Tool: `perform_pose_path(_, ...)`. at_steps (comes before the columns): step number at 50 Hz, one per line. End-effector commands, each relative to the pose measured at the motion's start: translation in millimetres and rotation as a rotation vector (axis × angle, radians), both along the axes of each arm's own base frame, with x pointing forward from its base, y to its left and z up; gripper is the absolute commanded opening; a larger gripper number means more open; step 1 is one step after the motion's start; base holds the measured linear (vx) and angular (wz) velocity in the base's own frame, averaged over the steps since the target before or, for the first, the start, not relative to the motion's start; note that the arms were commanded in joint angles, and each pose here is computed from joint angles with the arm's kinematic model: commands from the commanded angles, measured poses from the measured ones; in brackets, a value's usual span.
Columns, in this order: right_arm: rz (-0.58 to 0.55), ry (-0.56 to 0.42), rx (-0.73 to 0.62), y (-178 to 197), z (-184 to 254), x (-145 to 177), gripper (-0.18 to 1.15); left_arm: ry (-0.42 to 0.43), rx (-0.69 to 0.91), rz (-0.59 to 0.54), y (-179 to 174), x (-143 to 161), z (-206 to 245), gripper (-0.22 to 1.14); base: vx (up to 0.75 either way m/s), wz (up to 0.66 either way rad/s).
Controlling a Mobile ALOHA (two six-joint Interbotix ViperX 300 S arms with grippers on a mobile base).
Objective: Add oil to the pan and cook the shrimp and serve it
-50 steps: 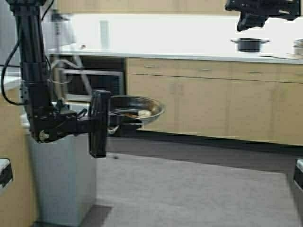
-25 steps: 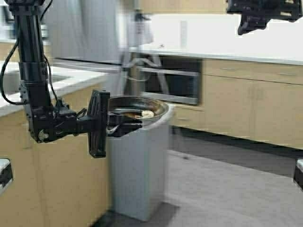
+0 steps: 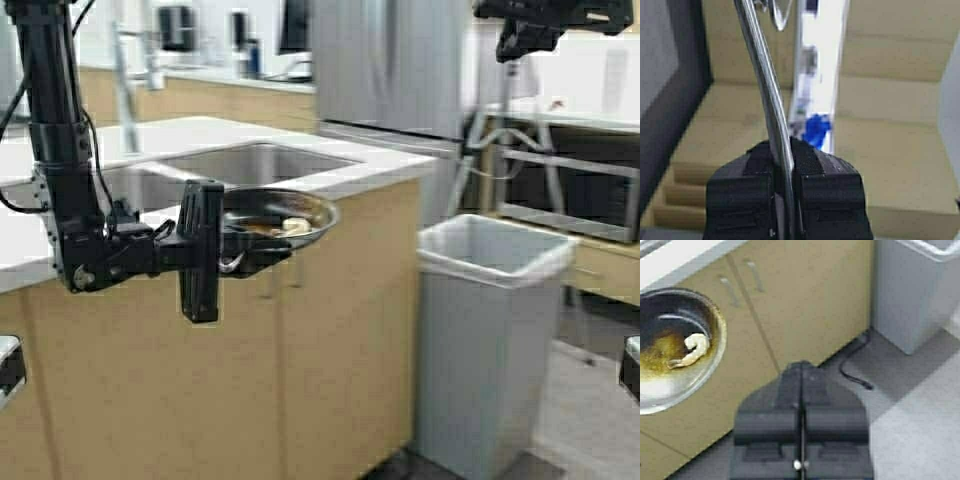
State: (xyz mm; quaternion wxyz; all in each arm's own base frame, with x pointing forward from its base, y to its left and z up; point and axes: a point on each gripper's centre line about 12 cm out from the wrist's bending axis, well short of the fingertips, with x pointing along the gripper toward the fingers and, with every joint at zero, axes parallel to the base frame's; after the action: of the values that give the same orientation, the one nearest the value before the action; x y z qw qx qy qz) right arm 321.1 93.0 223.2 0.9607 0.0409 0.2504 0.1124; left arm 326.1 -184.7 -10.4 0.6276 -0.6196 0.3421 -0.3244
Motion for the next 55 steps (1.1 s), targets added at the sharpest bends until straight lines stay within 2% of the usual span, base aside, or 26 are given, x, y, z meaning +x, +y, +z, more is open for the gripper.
perform_pose_path(1, -0.004, -0.035, 0.009, 0.0, 10.3, 3.2, 0.08, -0.095, -0.031, -0.013, -4.8, 5.0, 30.8, 0.04, 0.02, 0.39)
perform_pose_path(8, -0.004, -0.026, 0.006, -0.4, 7.4, 1.6, 0.08, -0.104, -0.033, -0.023, -5.8, 5.3, 33.8, 0.04, 0.02, 0.40)
perform_pose_path(19, -0.007, -0.041, 0.011, -0.3, 10.9, 3.1, 0.08, -0.135, -0.042, -0.096, -12.2, 7.9, 39.1, 0.04, 0.02, 0.39)
perform_pose_path(30, -0.006, -0.019, 0.003, -1.6, 2.5, -1.4, 0.08, -0.160, -0.049, -0.088, -9.9, 3.3, 61.6, 0.04, 0.02, 0.36)
perform_pose_path(44, -0.006, -0.034, 0.007, -1.2, 7.9, -0.2, 0.08, -0.181, -0.093, -0.092, -4.6, -13.1, 106.5, 0.04, 0.05, 0.46)
perform_pose_path(55, -0.005, -0.016, 0.003, -2.2, 1.9, -3.8, 0.08, -0.236, -0.073, -0.083, -1.9, -19.4, 150.7, 0.04, 0.05, 0.51)
